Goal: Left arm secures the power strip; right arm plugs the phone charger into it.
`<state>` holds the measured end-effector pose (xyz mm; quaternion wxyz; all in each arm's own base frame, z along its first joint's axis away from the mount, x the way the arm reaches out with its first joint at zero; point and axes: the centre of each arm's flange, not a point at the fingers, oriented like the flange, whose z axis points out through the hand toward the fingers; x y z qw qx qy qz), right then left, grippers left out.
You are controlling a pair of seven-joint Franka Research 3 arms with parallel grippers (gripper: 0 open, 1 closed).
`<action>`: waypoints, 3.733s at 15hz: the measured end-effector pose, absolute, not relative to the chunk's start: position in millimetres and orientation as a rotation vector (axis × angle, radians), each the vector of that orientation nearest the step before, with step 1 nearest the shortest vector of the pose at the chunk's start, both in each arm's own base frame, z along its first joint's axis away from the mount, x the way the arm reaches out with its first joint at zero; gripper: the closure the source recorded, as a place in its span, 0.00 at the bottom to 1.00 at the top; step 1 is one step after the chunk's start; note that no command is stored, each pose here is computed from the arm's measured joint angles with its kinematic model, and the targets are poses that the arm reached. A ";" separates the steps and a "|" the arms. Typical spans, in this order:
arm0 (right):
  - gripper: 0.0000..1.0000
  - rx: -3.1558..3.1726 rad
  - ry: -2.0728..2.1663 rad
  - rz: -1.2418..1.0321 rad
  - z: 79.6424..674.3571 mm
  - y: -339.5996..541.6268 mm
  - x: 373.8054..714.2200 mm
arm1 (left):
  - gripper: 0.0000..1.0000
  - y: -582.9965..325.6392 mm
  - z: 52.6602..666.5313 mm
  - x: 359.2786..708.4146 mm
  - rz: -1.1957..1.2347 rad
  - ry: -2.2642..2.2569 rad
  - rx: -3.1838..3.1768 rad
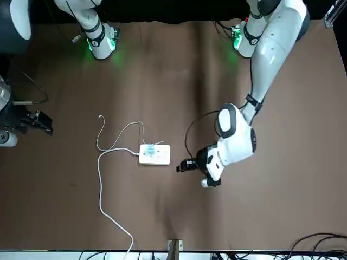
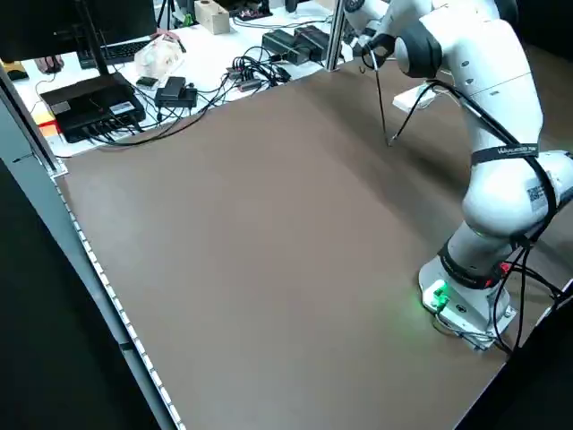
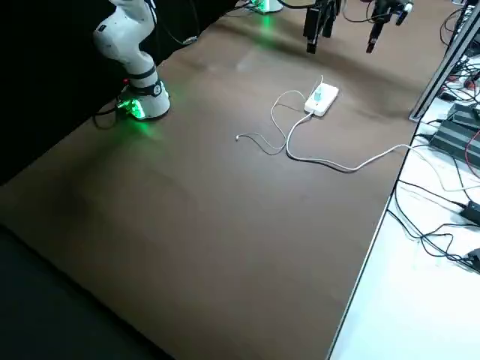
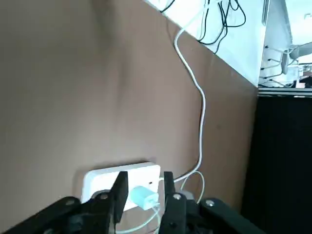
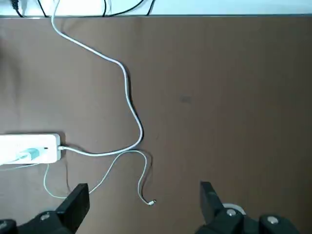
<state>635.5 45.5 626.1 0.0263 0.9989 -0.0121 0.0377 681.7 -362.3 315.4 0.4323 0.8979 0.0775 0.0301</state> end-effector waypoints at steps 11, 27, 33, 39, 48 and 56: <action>0.00 3.088 -0.002 0.126 633.1 29.9 612.5 | 0.01 -226.4 407.4 700.2 0.116 -0.043 2.558; 0.00 3.088 0.002 0.085 627.7 31.0 610.5 | 0.03 -103.4 545.7 660.9 0.206 0.015 3.060; 0.00 3.088 0.002 0.079 626.3 30.8 610.4 | 0.01 -102.7 600.8 637.8 0.323 -0.081 3.088; 0.00 3.088 0.001 0.077 625.6 30.4 610.4 | 0.01 -100.0 630.2 613.5 0.299 -0.154 3.126; 0.00 3.090 0.009 0.031 612.8 33.2 609.0 | 0.00 -55.4 666.9 584.0 0.259 -0.158 3.179; 0.00 3.094 -0.016 0.078 631.7 23.0 600.3 | 0.00 -0.4 678.2 572.1 0.223 -0.159 3.176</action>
